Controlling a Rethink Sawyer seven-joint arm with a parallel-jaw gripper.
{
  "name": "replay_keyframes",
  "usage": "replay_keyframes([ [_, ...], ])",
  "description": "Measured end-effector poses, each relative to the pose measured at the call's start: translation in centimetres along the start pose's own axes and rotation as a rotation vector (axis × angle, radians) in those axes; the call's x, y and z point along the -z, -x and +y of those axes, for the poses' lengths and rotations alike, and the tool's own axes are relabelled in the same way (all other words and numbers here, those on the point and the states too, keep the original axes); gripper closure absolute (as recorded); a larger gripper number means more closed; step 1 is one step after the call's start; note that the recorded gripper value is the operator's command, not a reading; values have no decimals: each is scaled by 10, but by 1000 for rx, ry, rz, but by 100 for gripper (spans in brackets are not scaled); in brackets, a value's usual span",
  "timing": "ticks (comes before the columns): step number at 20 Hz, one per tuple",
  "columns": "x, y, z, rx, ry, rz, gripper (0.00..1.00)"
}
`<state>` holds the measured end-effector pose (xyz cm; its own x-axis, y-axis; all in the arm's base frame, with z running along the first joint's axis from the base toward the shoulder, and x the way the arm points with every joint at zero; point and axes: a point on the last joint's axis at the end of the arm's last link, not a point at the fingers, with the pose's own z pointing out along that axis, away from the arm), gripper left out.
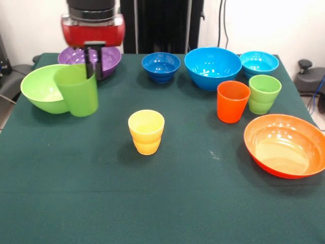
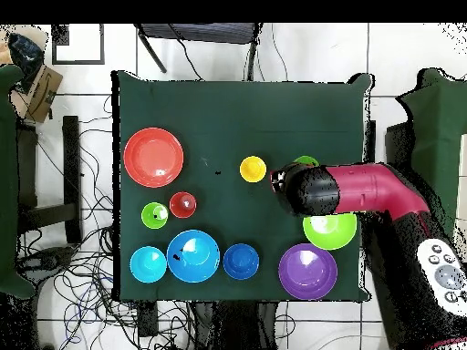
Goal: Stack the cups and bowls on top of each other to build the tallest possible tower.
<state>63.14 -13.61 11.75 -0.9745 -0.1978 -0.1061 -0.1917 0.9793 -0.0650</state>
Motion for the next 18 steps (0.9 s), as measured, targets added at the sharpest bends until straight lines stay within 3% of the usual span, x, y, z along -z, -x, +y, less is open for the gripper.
replay_keyframes([
  [8, 9, 19, 45, 54, -16, -81, 100],
  [12, 9, 26, 59, 35, -10, -108, 100],
  [18, 10, 26, 68, -3, -3, -100, 100],
])
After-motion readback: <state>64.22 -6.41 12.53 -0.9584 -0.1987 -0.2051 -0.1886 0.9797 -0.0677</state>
